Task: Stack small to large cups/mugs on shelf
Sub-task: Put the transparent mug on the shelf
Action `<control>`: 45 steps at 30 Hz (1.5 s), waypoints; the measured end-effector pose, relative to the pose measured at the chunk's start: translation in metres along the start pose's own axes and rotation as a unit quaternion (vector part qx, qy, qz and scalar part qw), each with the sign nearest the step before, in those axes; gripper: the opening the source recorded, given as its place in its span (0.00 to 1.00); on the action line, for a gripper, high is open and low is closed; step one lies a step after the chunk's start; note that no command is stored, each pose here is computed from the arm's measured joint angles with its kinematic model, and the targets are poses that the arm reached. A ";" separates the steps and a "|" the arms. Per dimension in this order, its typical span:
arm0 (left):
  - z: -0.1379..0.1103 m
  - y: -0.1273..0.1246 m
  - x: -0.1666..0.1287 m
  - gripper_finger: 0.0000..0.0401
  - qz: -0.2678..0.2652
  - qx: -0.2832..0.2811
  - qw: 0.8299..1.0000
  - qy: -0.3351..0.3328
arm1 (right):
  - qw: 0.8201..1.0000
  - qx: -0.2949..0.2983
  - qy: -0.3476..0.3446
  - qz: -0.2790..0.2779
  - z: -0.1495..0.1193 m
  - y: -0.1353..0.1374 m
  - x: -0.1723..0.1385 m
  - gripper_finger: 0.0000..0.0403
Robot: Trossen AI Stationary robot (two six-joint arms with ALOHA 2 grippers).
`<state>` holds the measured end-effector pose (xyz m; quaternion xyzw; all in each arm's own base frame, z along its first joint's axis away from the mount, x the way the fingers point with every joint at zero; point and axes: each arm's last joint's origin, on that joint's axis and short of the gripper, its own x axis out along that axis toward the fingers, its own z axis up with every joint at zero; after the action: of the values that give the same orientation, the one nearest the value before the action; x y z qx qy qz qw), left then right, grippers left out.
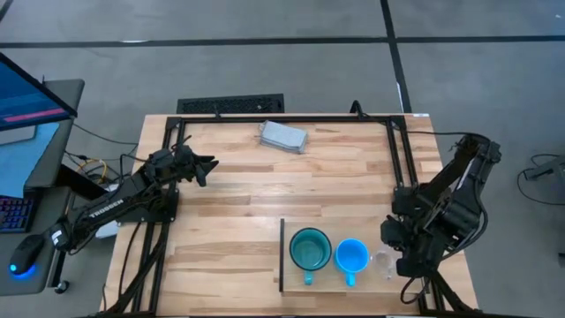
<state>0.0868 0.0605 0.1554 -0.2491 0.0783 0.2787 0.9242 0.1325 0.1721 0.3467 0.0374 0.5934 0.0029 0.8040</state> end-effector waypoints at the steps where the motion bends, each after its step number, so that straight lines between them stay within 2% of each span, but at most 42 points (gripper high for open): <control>1: 0.000 0.000 0.000 0.38 0.000 0.000 1.000 0.000 | 1.000 -0.001 0.000 0.000 0.000 0.000 0.000 0.00; 38: 0.000 0.000 0.000 0.38 0.000 0.000 1.000 0.000 | 1.000 0.020 0.004 0.005 -0.001 0.001 0.000 0.20; 45: 0.000 0.000 0.000 0.38 0.000 0.000 1.000 0.000 | 1.000 0.019 0.009 0.009 -0.002 0.001 -0.001 0.21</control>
<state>0.0869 0.0605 0.1553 -0.2492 0.0785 0.2786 0.9242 0.1308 0.1732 0.3471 0.0585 0.6003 -0.0009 0.7976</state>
